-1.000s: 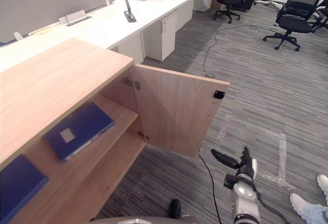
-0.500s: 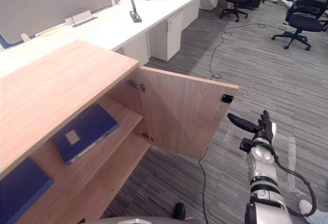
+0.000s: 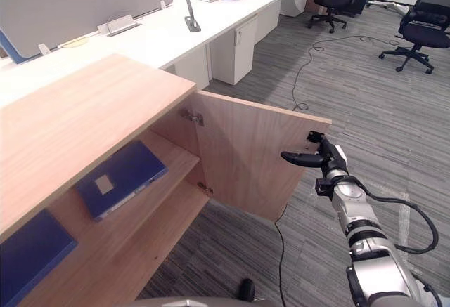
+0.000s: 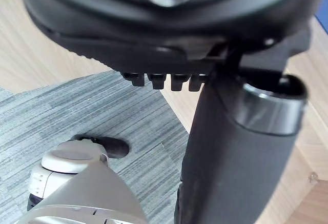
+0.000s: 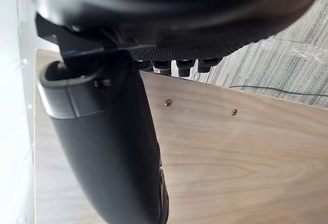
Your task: Walk over to the cabinet, pick up the folder, carry it to the office cabinet, place the folder inside the office cabinet, then close the office cabinet door
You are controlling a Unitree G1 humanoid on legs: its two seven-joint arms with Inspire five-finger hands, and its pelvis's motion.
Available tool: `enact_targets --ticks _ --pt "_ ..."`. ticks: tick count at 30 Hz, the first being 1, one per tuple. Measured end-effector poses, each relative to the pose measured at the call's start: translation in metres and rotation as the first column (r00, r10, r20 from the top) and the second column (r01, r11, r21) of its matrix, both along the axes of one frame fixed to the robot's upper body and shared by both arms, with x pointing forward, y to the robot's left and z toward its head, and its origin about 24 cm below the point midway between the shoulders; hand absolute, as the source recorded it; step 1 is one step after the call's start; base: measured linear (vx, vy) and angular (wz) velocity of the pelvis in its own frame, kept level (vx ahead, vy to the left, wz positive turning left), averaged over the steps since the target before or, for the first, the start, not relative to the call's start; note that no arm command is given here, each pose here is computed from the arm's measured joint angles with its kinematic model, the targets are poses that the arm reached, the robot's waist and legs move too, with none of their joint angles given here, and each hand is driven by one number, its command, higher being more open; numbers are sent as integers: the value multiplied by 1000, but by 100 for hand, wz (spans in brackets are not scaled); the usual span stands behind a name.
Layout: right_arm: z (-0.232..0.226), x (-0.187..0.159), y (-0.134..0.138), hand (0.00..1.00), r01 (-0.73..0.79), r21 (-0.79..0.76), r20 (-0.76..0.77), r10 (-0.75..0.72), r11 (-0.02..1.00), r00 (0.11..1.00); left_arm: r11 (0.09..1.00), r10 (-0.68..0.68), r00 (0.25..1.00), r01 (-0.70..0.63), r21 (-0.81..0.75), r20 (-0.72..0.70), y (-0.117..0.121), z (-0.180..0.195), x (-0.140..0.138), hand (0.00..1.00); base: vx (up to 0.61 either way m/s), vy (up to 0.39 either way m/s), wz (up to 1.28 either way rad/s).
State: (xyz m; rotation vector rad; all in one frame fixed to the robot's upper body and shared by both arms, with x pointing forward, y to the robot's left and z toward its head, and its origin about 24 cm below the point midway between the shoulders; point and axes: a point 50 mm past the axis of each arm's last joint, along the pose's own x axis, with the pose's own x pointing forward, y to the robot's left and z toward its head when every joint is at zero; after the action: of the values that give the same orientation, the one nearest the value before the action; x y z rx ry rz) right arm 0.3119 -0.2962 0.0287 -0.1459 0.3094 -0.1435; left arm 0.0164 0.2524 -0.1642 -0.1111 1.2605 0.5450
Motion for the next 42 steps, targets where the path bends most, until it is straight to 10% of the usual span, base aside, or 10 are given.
enact_targets --ticks 8,11,17,24,27,36,42 --pt "11 5 15 100 -185 -158 -40 181 970 983 1000 -4 1000 4 4 12 0 0 1 100 -1 -1 -6" --pt "25 -6 22 100 -427 -430 -174 391 795 904 1000 -2 1000 2 3 0 1 0 -1 100 52 -3 -32" --pt "15 -56 82 100 -868 -453 -517 734 201 440 999 0 1000 -2 43 30 12 3 11 100 47 -64 -28" --pt "5 -126 209 100 -907 -364 -230 964 -210 -131 998 24 997 -28 59 69 10 4 33 100 -33 -37 4" --pt "7 -147 222 100 -851 -408 -209 941 -331 -265 995 66 997 -69 78 41 15 4 21 100 10 -65 25" --pt "-19 -132 218 100 -878 -386 -267 945 -284 -189 959 255 967 -253 126 0 32 8 4 100 -10 -12 36" --pt "-100 -120 195 100 -958 -273 -407 891 90 200 976 148 989 -145 164 -7 18 5 17 100 -39 -43 151"
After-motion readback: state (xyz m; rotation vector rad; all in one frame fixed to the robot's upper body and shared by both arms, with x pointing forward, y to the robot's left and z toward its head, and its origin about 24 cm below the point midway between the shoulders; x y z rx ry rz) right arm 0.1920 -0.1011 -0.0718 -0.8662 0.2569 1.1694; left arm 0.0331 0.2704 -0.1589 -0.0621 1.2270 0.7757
